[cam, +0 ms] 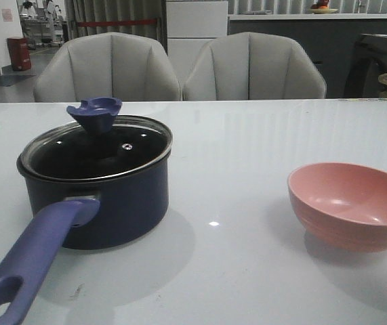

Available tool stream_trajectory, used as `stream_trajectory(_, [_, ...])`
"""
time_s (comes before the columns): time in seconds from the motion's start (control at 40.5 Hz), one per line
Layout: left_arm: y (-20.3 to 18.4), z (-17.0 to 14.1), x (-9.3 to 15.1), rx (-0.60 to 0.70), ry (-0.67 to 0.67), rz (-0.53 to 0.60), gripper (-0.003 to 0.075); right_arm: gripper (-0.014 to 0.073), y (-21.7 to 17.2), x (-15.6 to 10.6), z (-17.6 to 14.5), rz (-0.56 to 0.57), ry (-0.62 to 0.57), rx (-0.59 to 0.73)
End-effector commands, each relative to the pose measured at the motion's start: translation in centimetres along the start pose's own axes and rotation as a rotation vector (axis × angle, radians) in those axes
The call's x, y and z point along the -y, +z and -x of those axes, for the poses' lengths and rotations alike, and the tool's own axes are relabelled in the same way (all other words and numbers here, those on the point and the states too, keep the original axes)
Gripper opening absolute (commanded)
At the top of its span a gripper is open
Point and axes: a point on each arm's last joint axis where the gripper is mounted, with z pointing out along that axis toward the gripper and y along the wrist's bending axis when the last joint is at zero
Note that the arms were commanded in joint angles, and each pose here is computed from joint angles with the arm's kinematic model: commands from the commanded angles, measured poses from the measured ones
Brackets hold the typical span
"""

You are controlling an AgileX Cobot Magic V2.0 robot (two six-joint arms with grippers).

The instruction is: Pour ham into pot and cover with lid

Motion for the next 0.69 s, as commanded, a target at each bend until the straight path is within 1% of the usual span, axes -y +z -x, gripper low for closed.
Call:
stream_trajectory(0.0, [-0.3,1.4,0.1,0.093,-0.018,-0.006,0.0114,0.0161,-0.1,0.0,1.8,-0.008,-0.008,0.115])
stream_trajectory(0.173, [-0.3,1.5,0.0,0.1,0.0,0.0,0.0114,0.0161,-0.1,0.0,1.8,-0.008,-0.008,0.115])
stream_trajectory(0.321, [0.5,1.6,-0.1,0.214,0.004,0.024,0.0114,0.0161,-0.1,0.0,1.8,-0.008,-0.008,0.115])
stream_trajectory(0.37, [0.9,1.5,-0.3,0.259,0.0,0.058,0.0114,0.0161,-0.1,0.0,1.8,-0.008,-0.008,0.115])
stream_trajectory(0.567, [2.5,-0.4,-1.3,0.301,-0.022,0.235,0.0114,0.0161,-0.1,0.0,1.8,-0.008,-0.008,0.115])
stream_trajectory(0.666, [3.3,-1.6,-1.7,0.334,-0.033,0.291,0.0114,0.0161,-0.1,0.0,1.8,-0.008,-0.008,0.115])
